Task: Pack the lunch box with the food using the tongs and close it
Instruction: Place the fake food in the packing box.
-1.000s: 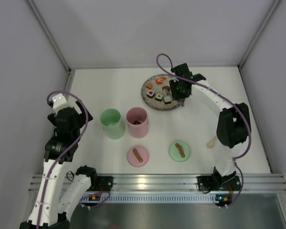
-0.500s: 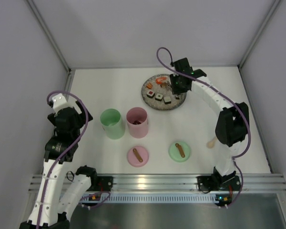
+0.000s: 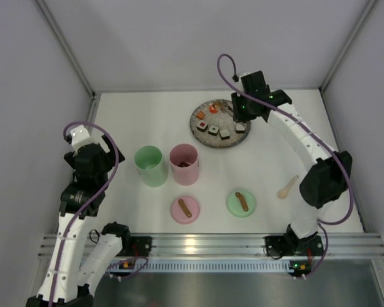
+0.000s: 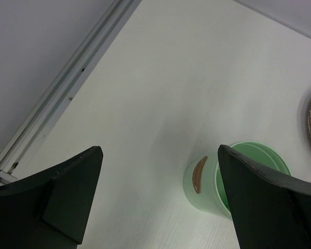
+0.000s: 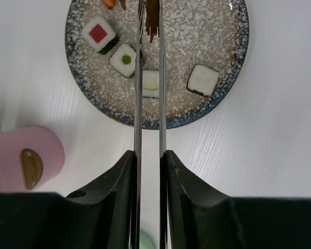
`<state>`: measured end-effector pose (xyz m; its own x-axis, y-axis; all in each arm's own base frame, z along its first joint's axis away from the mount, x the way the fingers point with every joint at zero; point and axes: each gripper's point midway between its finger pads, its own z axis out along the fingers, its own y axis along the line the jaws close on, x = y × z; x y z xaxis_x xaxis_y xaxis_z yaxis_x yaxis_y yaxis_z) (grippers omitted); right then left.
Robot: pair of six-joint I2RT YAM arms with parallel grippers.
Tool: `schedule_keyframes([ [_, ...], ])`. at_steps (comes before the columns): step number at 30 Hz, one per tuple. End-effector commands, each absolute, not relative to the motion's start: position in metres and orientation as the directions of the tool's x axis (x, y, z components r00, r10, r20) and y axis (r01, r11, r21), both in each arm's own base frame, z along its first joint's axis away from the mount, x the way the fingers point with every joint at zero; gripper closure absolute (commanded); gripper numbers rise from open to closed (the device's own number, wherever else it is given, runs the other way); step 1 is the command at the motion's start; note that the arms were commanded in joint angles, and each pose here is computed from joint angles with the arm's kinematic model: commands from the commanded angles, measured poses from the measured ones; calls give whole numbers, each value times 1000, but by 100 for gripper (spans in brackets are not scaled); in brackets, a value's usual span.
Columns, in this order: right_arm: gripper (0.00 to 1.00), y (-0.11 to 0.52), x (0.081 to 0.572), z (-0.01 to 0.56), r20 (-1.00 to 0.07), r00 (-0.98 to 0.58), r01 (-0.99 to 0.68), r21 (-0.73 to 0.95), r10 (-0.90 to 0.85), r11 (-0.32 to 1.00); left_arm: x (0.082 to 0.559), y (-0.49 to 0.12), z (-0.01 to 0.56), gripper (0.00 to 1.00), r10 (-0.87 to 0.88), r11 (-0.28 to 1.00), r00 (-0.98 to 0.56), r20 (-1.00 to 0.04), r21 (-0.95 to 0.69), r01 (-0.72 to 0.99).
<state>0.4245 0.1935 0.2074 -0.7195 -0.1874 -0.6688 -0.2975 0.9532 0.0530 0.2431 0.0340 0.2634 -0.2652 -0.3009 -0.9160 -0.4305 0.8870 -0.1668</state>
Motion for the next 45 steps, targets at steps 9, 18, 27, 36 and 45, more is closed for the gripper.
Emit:
schedule_keyframes([
  [9,81,237,301,314,-823,-505,-603,120,-261,789,252,33,281,1,-308,885,-222,-925,-193,-424],
  [18,80,270,217,312,-816,-457,-768,161,-354,620,251,34,282,1,-306,884,-215,-927,-193,-425],
  [27,76,271,203,284,-779,-483,-770,159,-401,618,250,34,282,1,-304,885,-213,-928,-193,-424],
  [36,57,275,205,284,-782,-469,-780,149,-410,608,250,35,282,1,-301,884,-214,-929,-188,-428],
  [45,60,272,219,319,-845,-423,-752,125,-328,648,251,33,283,1,-303,887,-215,-929,-191,-421],
])
